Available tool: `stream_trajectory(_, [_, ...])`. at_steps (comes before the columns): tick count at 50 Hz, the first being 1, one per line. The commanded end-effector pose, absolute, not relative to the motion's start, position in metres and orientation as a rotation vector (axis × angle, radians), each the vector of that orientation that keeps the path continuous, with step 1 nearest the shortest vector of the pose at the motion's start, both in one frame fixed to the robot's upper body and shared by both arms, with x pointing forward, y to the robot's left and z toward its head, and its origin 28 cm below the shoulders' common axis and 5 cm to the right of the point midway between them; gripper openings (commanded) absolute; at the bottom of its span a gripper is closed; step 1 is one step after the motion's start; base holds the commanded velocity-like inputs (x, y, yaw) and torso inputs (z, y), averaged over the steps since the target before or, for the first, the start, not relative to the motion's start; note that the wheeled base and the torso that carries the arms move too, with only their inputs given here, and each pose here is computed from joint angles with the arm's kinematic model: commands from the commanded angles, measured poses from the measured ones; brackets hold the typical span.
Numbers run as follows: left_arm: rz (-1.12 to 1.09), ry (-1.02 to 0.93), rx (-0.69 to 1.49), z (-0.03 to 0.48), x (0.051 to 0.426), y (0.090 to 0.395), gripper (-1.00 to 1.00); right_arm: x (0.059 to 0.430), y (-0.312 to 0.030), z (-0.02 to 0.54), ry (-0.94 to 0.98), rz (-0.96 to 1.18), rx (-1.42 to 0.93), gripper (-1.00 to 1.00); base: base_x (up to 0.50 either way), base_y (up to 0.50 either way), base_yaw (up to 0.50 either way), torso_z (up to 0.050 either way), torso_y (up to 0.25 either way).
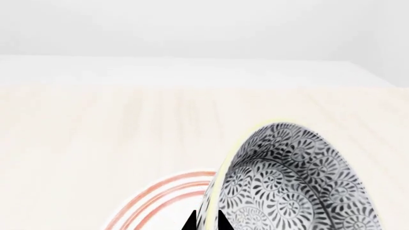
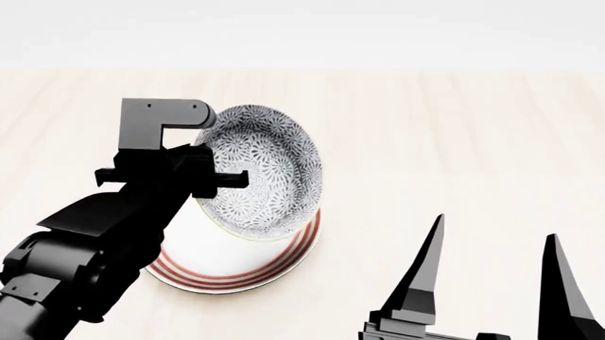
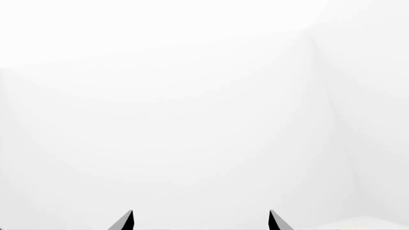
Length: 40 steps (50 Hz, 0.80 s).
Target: Put the bowl on the plate.
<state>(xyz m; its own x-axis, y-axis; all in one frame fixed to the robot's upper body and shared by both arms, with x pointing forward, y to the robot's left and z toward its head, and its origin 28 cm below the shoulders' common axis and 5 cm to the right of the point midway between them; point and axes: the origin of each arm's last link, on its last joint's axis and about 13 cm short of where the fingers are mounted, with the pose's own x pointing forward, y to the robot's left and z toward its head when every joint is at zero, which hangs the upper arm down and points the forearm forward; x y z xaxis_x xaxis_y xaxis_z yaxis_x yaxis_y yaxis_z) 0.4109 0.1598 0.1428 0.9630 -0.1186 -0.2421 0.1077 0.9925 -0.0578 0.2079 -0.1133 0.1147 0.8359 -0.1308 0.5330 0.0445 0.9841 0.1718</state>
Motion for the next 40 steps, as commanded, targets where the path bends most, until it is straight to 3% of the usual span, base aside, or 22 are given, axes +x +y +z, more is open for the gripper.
stream_trajectory(1, [-0.078, 0.258, -0.104, 0.146, 0.415, 0.159, -1.00, 0.208, -0.114, 0.114, -0.581, -0.095, 0.143, 1.00, 0.00, 0.00, 0.00, 0.000, 0.000])
stream_trajectory(40, [-0.052, 0.280, -0.123, 0.138, 0.414, 0.163, -1.00, 0.208, -0.115, 0.111, -0.564, -0.091, 0.142, 1.00, 0.00, 0.00, 0.00, 0.000, 0.000])
